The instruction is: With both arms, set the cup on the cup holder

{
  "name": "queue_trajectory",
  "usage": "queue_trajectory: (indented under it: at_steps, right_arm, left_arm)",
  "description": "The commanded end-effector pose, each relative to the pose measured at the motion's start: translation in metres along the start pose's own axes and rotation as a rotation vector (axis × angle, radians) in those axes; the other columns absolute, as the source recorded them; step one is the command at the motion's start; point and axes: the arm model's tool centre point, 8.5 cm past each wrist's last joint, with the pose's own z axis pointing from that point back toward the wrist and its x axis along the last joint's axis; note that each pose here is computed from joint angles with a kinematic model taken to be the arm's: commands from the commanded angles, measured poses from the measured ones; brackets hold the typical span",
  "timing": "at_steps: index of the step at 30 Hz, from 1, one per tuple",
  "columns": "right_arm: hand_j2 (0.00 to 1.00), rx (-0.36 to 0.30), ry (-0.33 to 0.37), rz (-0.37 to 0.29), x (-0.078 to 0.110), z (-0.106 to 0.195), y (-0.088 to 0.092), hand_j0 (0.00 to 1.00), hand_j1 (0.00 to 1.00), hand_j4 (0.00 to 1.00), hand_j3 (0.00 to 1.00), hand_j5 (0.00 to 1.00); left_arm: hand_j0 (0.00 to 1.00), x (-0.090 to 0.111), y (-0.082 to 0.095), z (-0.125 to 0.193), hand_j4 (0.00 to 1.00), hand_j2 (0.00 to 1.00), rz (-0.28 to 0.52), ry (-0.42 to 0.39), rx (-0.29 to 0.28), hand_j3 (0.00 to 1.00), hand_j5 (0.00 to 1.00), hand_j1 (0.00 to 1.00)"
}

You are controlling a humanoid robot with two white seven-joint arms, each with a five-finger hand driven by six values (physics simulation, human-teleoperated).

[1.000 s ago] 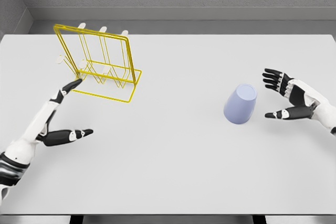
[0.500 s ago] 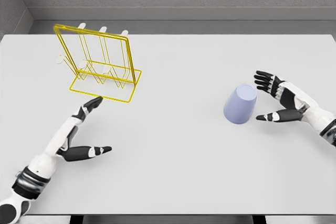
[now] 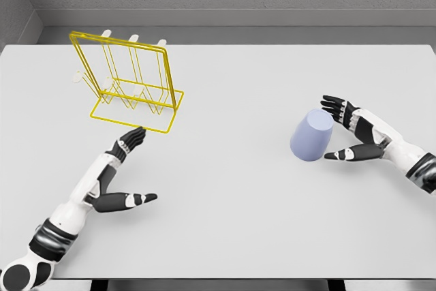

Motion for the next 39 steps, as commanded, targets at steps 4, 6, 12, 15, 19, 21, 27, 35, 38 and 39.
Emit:
queue_trajectory:
  at_steps: [4,6,12,15,19,21,27,35,38,39]
  right_arm:
    - [1.0,0.001,-0.004,-0.006,0.0,-0.001,0.002,1.0,1.0,1.0,1.0,1.0]
    - [1.0,0.003,-0.004,-0.002,-0.001,-0.003,0.003,1.0,1.0,1.0,1.0,1.0]
    - [1.0,0.011,-0.004,0.002,-0.001,-0.005,0.006,1.0,1.0,1.0,1.0,1.0]
    - [1.0,0.017,-0.005,0.002,-0.001,-0.008,0.008,1.0,1.0,1.0,1.0,1.0]
    - [1.0,0.02,-0.013,-0.005,0.0,-0.012,0.011,1.0,1.0,1.0,1.0,1.0]
    - [1.0,0.025,-0.013,-0.006,-0.001,-0.013,0.013,1.0,1.0,1.0,1.0,1.0]
    - [1.0,0.03,-0.012,-0.004,-0.001,-0.014,0.013,1.0,1.0,1.0,1.0,1.0]
    - [1.0,0.041,-0.019,-0.007,0.0,-0.02,0.018,1.0,1.0,1.0,1.0,1.0]
    - [1.0,0.046,-0.01,0.007,-0.001,-0.02,0.019,1.0,1.0,1.0,1.0,1.0]
    - [1.0,0.049,-0.01,0.005,-0.002,-0.022,0.021,1.0,1.0,1.0,1.0,1.0]
  left_arm:
    - [1.0,0.003,-0.001,-0.003,1.0,1.0,-0.003,-0.013,-0.03,1.0,1.0,1.0]
    - [1.0,0.007,-0.005,-0.003,1.0,1.0,0.0,-0.022,-0.067,1.0,1.0,1.0]
    - [1.0,0.016,-0.008,-0.007,1.0,1.0,0.013,-0.049,-0.072,1.0,1.0,1.0]
    - [1.0,0.015,-0.008,-0.006,1.0,1.0,0.036,-0.045,-0.059,1.0,1.0,1.0]
    - [1.0,0.013,-0.004,-0.006,1.0,1.0,0.091,-0.033,-0.023,1.0,1.0,1.0]
    - [1.0,0.009,-0.005,-0.011,1.0,1.0,0.107,0.006,-0.012,1.0,1.0,1.0]
    - [1.0,0.002,-0.007,-0.011,1.0,1.0,0.098,0.076,-0.018,1.0,1.0,1.0]
    - [1.0,-0.002,-0.012,-0.013,1.0,1.0,0.102,0.105,-0.018,1.0,1.0,1.0]
    - [1.0,-0.007,-0.016,-0.016,1.0,1.0,0.114,0.142,-0.008,1.0,1.0,1.0]
    - [1.0,-0.009,-0.018,-0.017,1.0,1.0,0.12,0.156,-0.006,1.0,1.0,1.0]
